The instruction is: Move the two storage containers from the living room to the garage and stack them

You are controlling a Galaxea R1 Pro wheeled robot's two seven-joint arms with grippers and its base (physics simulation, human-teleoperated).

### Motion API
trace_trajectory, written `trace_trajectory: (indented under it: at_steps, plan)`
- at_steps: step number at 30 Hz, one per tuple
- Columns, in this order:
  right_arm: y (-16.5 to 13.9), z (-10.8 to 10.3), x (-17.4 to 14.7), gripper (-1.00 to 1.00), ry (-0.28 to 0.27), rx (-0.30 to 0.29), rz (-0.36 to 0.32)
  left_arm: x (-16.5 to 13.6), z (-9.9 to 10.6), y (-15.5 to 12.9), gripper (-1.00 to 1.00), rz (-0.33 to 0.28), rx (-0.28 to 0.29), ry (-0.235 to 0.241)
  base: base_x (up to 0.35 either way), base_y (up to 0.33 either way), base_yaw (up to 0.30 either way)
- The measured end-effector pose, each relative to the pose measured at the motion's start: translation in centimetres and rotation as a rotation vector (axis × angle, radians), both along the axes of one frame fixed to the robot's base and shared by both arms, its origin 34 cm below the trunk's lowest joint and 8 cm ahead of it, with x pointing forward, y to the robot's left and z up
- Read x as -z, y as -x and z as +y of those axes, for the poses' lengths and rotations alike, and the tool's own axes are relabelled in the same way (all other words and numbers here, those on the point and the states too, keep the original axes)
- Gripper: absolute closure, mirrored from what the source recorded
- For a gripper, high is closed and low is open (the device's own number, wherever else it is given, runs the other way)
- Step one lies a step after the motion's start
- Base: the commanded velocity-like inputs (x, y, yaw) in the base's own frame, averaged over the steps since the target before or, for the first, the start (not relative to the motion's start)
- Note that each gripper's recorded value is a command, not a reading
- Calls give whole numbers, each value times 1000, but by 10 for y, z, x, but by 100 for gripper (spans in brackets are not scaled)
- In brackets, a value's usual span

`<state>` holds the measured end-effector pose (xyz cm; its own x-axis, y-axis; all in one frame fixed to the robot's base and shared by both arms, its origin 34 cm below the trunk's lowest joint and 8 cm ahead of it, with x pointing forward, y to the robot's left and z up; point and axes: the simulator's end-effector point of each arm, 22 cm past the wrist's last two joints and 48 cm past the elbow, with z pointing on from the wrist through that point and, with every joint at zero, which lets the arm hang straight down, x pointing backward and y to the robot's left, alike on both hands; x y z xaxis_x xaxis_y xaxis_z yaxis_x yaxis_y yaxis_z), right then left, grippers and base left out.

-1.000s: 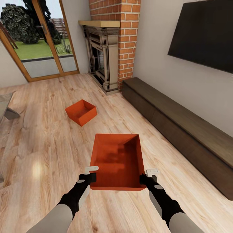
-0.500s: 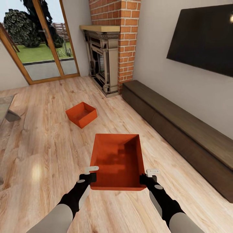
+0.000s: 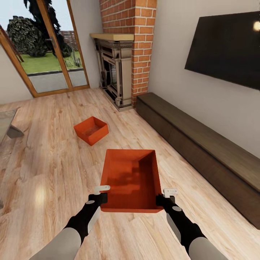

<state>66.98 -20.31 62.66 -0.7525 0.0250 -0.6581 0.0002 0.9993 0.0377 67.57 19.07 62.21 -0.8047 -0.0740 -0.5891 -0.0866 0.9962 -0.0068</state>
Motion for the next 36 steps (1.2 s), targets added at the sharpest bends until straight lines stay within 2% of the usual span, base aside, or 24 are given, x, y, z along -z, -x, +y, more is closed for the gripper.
trace_trajectory:
  at_steps: [36]
  plan:
    - [-14, 0, -30, 100, 1, 0, -55, -30, 0, -14, 100, -53, -2, 1, 0, 0, 0]
